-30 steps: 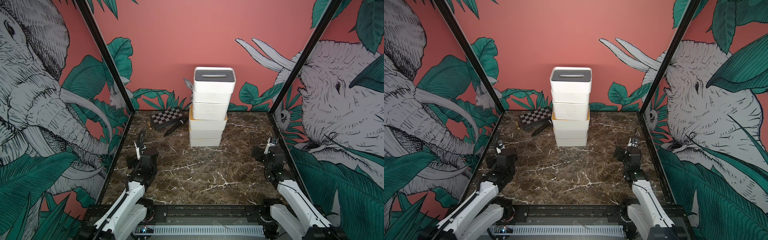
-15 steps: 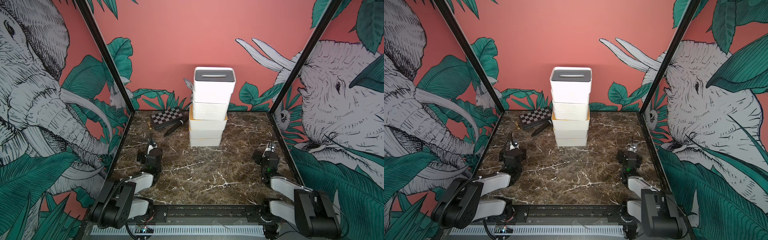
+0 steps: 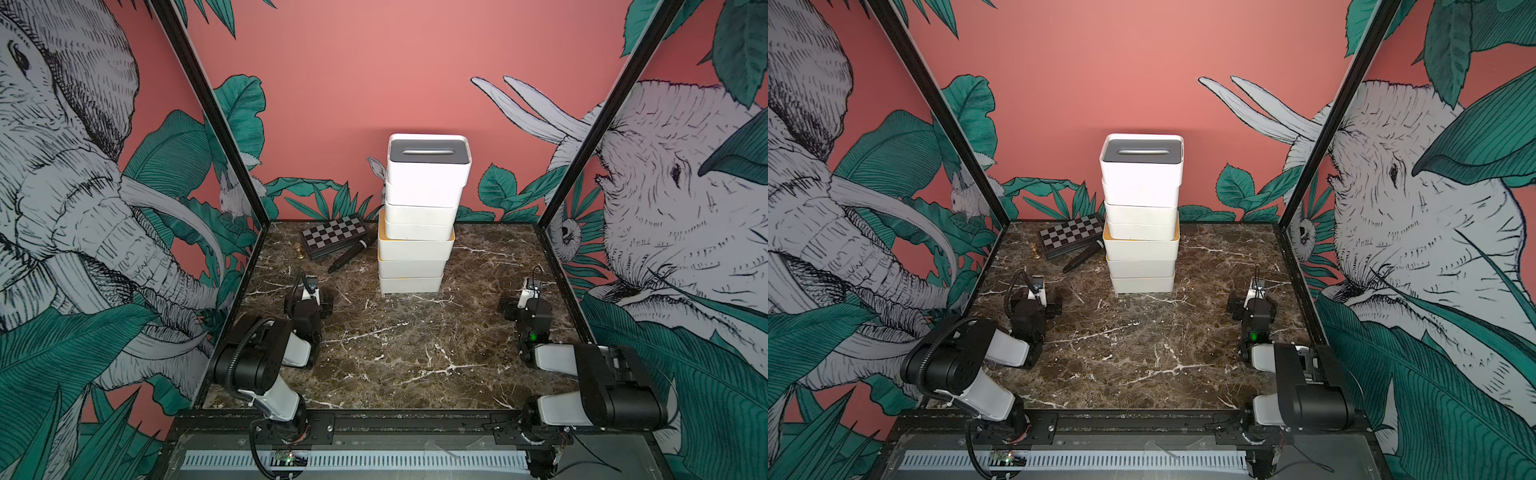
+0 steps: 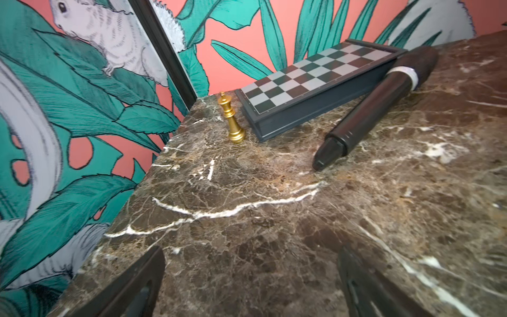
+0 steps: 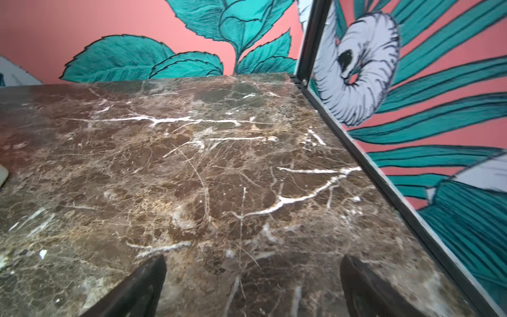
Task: Stack the tissue boxes
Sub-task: Reset both arms
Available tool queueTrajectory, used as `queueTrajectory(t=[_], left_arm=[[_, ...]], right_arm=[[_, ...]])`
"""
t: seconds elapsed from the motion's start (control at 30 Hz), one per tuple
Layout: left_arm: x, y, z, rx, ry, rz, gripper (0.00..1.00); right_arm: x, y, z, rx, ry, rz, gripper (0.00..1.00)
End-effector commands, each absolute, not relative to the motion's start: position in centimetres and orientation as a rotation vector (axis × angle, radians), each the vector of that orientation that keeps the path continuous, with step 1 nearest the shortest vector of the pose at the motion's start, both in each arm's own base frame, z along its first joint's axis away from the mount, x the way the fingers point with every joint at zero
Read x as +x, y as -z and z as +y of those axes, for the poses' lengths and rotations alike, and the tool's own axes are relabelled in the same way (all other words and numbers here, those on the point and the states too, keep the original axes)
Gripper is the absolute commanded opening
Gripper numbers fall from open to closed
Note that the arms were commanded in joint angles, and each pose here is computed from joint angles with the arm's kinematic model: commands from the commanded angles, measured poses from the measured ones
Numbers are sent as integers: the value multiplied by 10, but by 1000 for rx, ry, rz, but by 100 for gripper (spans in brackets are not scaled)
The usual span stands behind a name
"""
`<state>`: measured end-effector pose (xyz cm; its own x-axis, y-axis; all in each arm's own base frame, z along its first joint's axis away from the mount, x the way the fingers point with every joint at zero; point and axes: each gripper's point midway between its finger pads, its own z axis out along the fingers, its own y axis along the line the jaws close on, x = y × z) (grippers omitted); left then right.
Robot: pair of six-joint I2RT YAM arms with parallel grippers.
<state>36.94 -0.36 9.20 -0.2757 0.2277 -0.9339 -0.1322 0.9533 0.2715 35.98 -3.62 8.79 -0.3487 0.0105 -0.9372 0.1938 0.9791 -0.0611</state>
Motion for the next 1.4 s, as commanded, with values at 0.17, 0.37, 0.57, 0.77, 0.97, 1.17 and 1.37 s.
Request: queueTrajectory(t=[0.17,0.37,0.57,0.77,0.97,1.17,1.37], left_arm=[[395,-101,10,-1,-309,1873,100],[397,-100,14,-22,-290,1890,100],[397,-98,16,-26,-287,1901,100],[397,-98,15,-18,-285,1903,99],[395,-99,15,-18,-286,1899,100],[395,-100,15,-16,-285,1896,100],[395,-99,15,-17,-284,1898,100]], right_arm=[[386,-95,-34,124,190,1911,99],[391,-93,-30,96,202,1925,99],[393,-92,-25,68,229,1944,99],[392,-93,-22,51,246,1942,99],[392,-93,-22,53,246,1940,99],[393,-93,-22,52,246,1943,99],[393,-93,-22,52,245,1940,99]])
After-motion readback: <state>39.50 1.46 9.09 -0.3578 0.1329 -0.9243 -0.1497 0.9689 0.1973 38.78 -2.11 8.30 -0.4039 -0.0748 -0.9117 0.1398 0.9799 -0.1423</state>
